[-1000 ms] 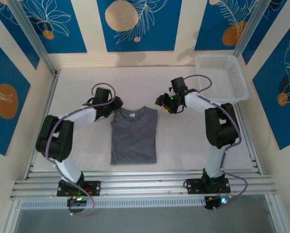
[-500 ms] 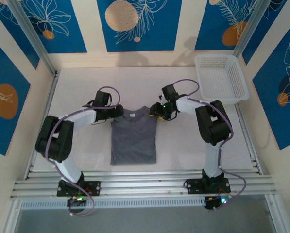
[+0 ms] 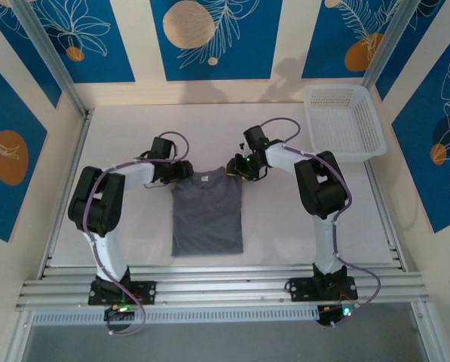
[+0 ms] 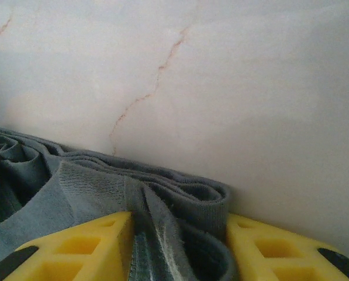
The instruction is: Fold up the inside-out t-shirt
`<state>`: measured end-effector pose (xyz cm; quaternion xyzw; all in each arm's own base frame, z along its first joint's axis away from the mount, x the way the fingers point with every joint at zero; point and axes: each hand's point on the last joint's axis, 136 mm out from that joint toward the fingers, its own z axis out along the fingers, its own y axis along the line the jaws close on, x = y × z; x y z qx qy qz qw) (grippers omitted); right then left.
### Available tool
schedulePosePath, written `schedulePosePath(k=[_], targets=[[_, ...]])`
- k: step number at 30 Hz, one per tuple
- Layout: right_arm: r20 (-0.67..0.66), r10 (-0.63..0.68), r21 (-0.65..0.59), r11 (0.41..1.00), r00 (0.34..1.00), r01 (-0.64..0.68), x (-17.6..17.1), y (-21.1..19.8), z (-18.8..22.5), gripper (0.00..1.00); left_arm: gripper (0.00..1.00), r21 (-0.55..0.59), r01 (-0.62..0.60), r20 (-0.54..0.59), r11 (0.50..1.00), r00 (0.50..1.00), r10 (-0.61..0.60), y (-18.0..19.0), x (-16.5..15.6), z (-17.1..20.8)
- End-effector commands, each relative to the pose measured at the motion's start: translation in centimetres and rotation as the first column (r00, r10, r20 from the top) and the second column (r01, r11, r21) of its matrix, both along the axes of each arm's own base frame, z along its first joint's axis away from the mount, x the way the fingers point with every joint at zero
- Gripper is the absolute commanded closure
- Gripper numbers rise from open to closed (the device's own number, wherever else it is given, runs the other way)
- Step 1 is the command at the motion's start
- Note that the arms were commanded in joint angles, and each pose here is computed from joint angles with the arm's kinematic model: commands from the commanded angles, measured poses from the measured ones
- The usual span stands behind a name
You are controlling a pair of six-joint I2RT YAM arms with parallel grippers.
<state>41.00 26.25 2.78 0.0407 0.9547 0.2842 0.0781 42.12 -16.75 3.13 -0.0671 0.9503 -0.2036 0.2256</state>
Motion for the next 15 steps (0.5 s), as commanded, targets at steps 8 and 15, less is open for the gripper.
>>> schedulePosePath(k=[8, 15], targets=[[-0.089, 0.029, 0.020, 0.999, 0.996, -0.027, -1.7, 1.0, -1.7, 0.65, 0.69, -0.147, 0.043, -0.028, 0.988, 0.998, -0.048, -2.6, -0.7, -2.2], [-0.090, 0.038, 0.047, 0.998, 0.995, -0.034, -1.7, 1.4, -1.7, 0.84, 0.95, -0.167, 0.052, -0.018, 0.985, 0.998, -0.056, -3.0, -0.4, -1.8]])
